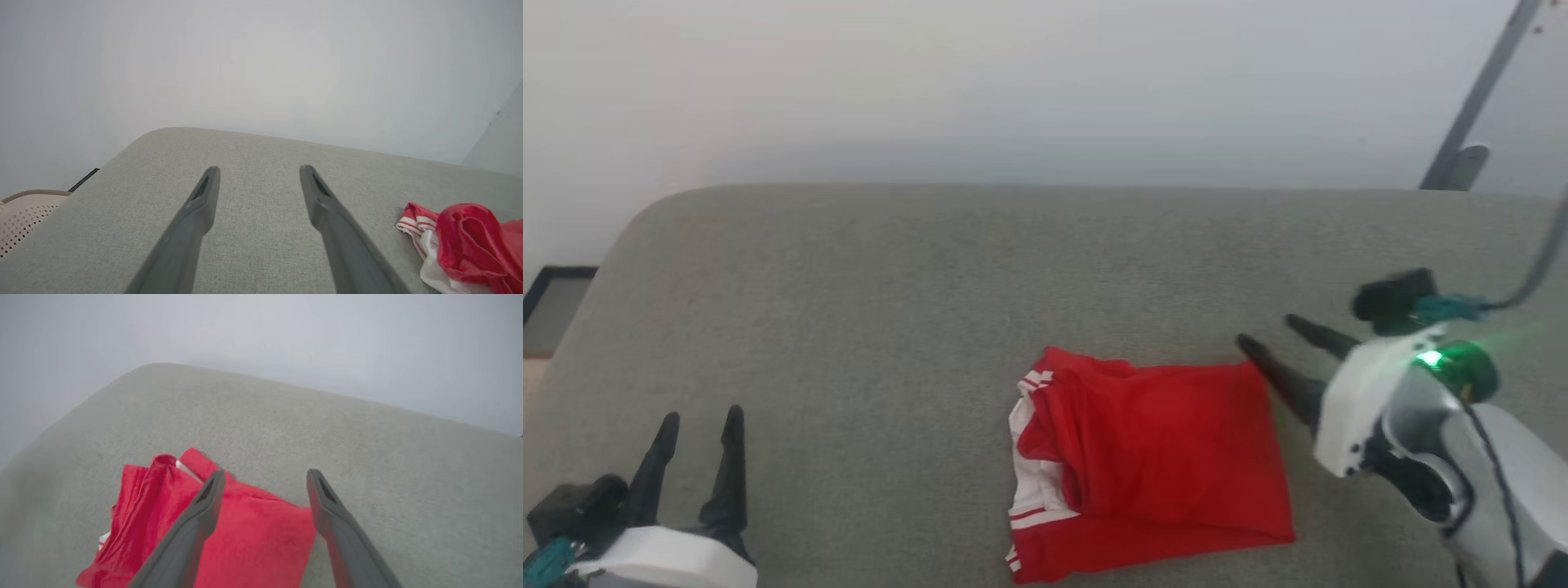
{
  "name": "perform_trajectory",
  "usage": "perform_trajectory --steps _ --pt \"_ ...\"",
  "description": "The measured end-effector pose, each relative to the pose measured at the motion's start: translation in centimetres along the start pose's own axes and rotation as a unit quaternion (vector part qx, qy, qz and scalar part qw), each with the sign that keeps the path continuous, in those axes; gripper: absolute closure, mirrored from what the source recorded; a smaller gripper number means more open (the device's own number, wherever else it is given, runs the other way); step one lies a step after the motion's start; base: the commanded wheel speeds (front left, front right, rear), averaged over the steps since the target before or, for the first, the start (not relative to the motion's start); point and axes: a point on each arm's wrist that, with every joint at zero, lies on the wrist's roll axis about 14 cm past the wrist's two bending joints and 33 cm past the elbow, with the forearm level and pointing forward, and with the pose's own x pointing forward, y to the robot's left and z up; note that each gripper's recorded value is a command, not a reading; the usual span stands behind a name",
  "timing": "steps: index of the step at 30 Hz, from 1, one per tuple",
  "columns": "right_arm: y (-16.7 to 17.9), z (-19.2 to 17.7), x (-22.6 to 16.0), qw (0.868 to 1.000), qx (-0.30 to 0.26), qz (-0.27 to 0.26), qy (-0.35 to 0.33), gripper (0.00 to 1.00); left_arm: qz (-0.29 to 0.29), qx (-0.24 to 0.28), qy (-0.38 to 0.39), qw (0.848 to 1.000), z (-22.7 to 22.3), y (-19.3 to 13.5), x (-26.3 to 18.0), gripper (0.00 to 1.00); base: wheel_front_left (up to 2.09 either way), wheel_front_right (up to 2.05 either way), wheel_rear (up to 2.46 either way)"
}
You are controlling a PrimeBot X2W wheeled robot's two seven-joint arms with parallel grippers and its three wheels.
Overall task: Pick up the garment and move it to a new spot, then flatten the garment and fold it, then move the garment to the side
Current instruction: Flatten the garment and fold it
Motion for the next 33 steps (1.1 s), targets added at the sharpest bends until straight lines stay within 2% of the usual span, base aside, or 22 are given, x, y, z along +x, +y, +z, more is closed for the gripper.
perform_trajectory --steps 5,12,22,33 --pt "-3.4 1.5 -3.4 0.996 -0.015 -0.056 -0.073 0.00 -0.013 0.005 0.003 1.000 -0.2 -0.7 0.3 0.00 0.00 0.00 0.00" --pt "-6.8 2.0 -7.7 0.980 -0.029 -0.123 -0.153 0.00 -0.027 0.003 0.005 1.000 -0.4 -1.7 0.7 0.00 0.00 0.00 0.00" --pt "-8.8 -1.2 -11.8 0.962 -0.013 -0.192 -0.193 0.00 -0.020 -0.005 -0.006 1.000 0.1 -1.3 0.6 0.00 0.00 0.00 0.00" --pt "-8.6 -2.4 -13.1 0.954 -0.004 -0.214 -0.208 0.00 -0.017 -0.010 -0.012 1.000 0.3 -1.1 0.2 0.00 0.00 0.00 0.00"
